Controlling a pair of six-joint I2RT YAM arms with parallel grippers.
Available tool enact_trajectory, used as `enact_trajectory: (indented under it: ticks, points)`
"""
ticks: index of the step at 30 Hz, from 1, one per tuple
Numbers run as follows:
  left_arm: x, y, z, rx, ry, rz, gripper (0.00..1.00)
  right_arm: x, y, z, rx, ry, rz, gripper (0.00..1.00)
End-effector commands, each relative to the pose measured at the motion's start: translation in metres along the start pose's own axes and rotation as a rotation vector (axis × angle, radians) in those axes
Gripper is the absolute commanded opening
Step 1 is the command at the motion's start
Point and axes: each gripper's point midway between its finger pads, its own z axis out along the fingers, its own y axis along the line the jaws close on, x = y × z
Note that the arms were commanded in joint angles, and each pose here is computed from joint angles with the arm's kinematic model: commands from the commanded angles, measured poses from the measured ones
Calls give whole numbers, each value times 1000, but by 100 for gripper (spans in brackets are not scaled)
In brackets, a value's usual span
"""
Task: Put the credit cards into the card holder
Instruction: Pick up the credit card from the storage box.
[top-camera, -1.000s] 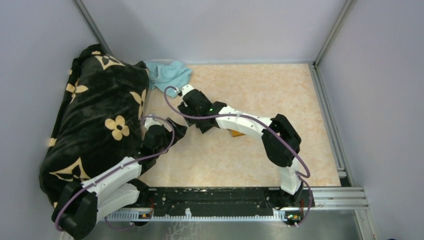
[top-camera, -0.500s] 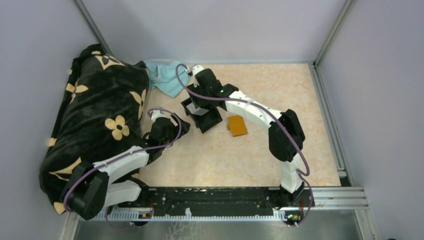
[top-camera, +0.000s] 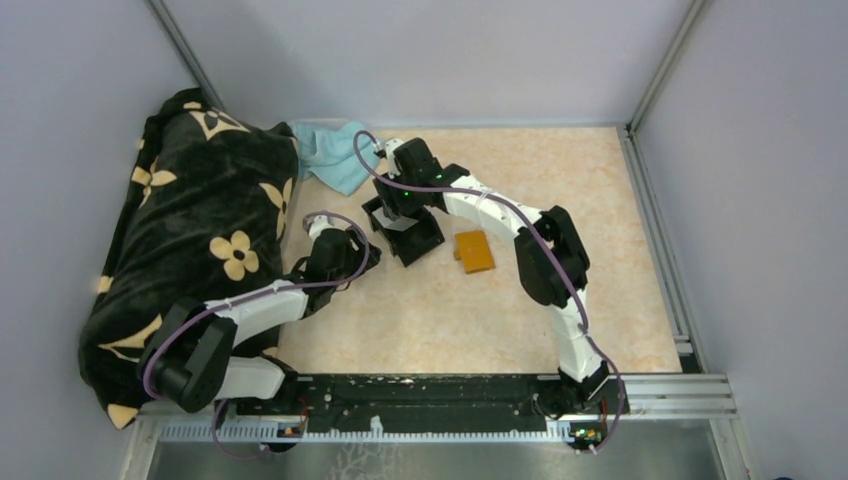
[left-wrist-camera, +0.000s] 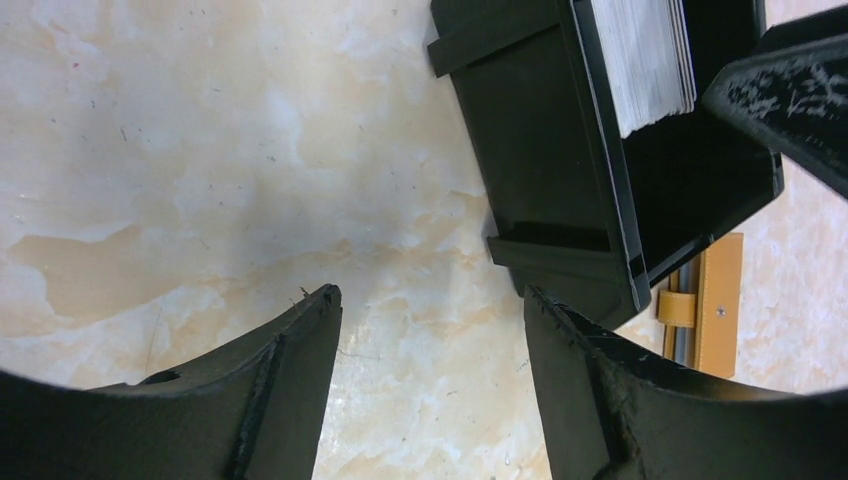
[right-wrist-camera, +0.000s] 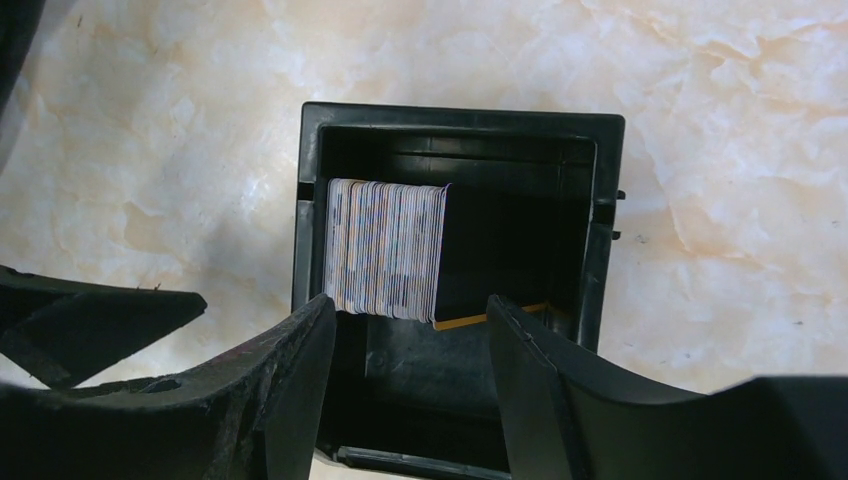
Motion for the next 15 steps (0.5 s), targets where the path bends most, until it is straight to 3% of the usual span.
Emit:
enact_trajectory:
  ticks: [1,15]
  points:
    - [-12,-8,7,8,-26,1,72,-27,7,-2,-58,-65,-6,58]
    - [-7,-6,27,5,21,-13,58,-5,-5,25,-129,-22,93,57]
